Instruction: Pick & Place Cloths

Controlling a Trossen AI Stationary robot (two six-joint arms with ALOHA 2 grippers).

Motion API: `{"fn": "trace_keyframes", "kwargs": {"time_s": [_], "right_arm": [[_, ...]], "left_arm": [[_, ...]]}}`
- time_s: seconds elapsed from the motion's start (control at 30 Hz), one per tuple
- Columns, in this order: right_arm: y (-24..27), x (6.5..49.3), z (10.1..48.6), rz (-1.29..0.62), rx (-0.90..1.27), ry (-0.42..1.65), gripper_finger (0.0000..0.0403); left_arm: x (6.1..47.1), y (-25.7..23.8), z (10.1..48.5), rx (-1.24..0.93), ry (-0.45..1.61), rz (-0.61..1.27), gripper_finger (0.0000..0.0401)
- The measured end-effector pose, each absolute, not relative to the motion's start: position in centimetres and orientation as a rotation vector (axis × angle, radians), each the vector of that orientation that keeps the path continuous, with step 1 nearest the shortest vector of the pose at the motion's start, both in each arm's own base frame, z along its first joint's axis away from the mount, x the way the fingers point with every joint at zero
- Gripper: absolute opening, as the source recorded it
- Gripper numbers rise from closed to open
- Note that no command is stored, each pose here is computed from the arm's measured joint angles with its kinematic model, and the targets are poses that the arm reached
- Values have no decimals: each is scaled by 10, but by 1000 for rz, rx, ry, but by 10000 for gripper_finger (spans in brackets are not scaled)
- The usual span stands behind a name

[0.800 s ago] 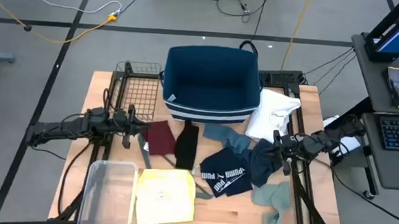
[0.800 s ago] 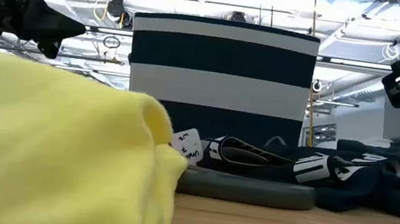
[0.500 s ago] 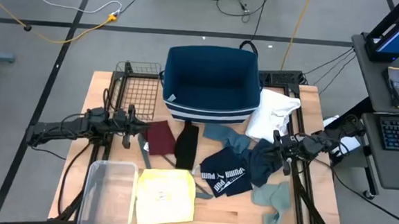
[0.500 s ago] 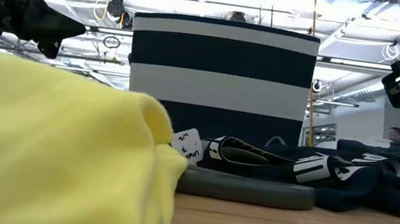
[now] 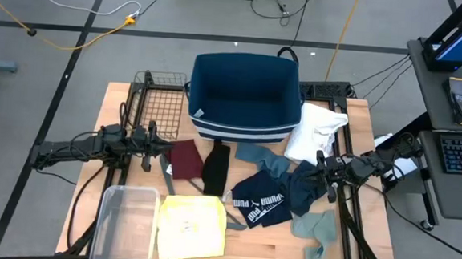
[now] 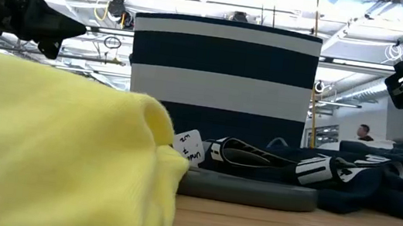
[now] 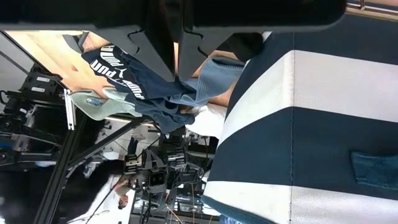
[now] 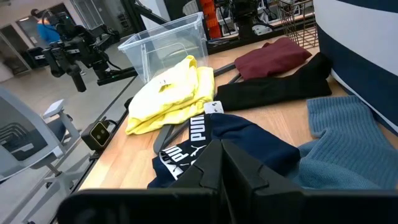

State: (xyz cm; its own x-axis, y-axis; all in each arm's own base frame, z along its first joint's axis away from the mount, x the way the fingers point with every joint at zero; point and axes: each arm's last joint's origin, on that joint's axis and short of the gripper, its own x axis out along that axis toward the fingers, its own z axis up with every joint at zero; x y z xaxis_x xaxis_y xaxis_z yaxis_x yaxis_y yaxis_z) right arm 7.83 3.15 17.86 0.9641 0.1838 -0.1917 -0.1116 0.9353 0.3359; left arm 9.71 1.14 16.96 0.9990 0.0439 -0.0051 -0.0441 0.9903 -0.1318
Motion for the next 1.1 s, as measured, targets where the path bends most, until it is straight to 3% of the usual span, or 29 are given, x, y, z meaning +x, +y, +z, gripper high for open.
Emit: {"fn": "trace_keyframes", "kwargs": {"time_s": [0.77,1.1], "right_arm": [[32,78,179,152,326,222,4],[30,79,180,127,56,177,4]], "left_arm": [[97,11,170,-132,2,44,21],[97,11,170,-132,2,44,21]]}}
